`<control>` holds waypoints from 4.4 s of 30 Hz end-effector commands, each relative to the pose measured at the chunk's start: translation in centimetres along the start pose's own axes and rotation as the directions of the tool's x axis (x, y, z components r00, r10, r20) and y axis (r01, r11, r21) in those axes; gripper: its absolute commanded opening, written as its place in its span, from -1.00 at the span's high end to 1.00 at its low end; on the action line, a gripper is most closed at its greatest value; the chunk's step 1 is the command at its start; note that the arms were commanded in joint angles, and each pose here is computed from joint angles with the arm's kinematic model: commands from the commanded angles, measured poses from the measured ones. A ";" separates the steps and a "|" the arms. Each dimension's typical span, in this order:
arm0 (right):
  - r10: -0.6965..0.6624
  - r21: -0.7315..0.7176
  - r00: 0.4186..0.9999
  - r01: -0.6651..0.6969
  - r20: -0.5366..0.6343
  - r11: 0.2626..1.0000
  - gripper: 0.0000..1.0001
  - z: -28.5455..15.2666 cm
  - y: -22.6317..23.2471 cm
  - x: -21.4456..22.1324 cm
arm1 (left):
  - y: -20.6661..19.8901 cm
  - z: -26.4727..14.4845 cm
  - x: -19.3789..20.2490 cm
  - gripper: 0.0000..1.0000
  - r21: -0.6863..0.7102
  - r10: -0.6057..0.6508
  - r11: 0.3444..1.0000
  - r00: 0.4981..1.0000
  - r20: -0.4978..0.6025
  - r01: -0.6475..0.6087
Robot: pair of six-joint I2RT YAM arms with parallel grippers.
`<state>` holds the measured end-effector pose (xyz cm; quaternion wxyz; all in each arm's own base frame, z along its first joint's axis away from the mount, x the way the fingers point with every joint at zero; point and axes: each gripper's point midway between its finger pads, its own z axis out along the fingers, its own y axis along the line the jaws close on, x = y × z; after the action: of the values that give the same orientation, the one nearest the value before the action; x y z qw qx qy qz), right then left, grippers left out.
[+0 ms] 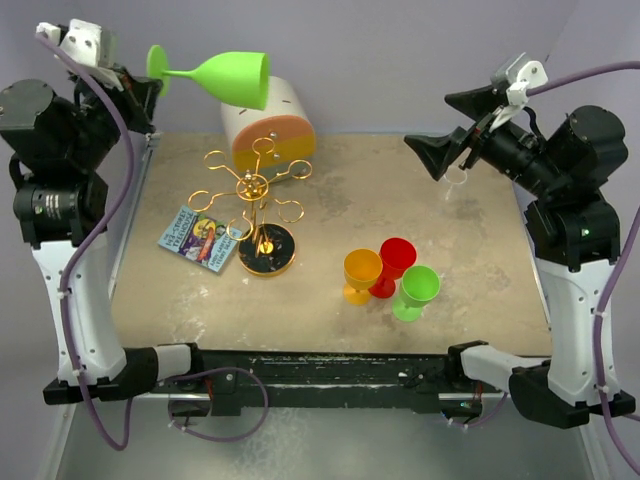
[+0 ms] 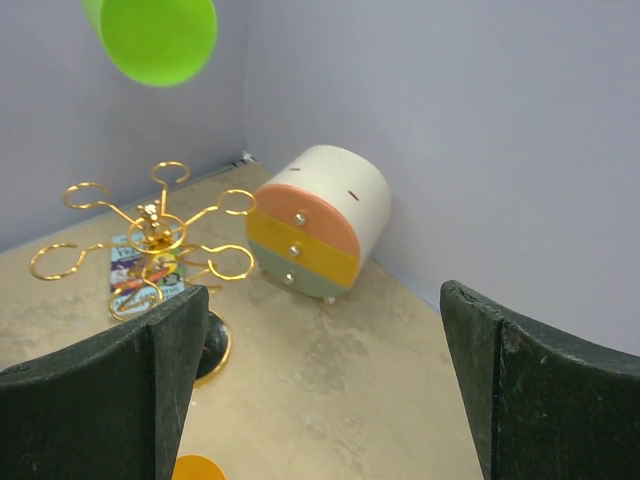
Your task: Place the wine glass upside down on the wine glass rack
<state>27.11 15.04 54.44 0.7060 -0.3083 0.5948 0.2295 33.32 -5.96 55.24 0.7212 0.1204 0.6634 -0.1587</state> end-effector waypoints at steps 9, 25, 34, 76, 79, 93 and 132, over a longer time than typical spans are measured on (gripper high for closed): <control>-0.066 0.306 0.970 0.138 -0.234 0.942 -1.00 -3.5 -6.5 5.6 | 13.5 -6.5 -2.5 1.00 -0.573 0.419 0.634 0.853 -0.311 -0.520; -0.050 0.350 0.955 0.156 -0.293 0.924 -1.00 -5.7 -8.0 8.0 | 15.6 1.7 5.3 1.00 -0.220 0.675 0.254 0.335 -0.657 -0.942; -0.049 0.338 0.955 0.151 -0.292 0.929 -1.00 -5.8 -7.6 8.1 | 11.7 5.9 9.4 1.00 0.020 0.862 0.183 0.151 -0.485 -0.983; -0.051 0.302 0.957 0.140 -0.285 0.943 -1.00 -6.3 -6.9 8.9 | -0.9 6.2 16.7 1.00 0.467 0.993 0.097 0.114 0.009 -0.879; -0.049 0.304 0.957 0.139 -0.285 0.942 -1.00 -6.4 -6.9 9.0 | -0.9 5.7 17.0 1.00 0.482 0.993 0.099 0.116 0.005 -0.871; -0.044 0.306 0.958 0.134 -0.283 0.943 -1.00 -6.5 -7.0 9.3 | -0.3 4.3 17.7 1.00 0.514 1.000 0.027 0.029 -0.005 -0.857; -0.033 0.305 0.956 0.125 -0.290 0.944 -1.00 -6.6 -7.2 10.1 | 2.2 2.2 18.9 1.00 0.502 0.981 0.107 0.009 -0.193 -0.858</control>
<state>29.57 4.57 43.74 0.6452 -0.2351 0.7249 0.0544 37.28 -6.49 34.16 0.3902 0.6886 0.5384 0.2894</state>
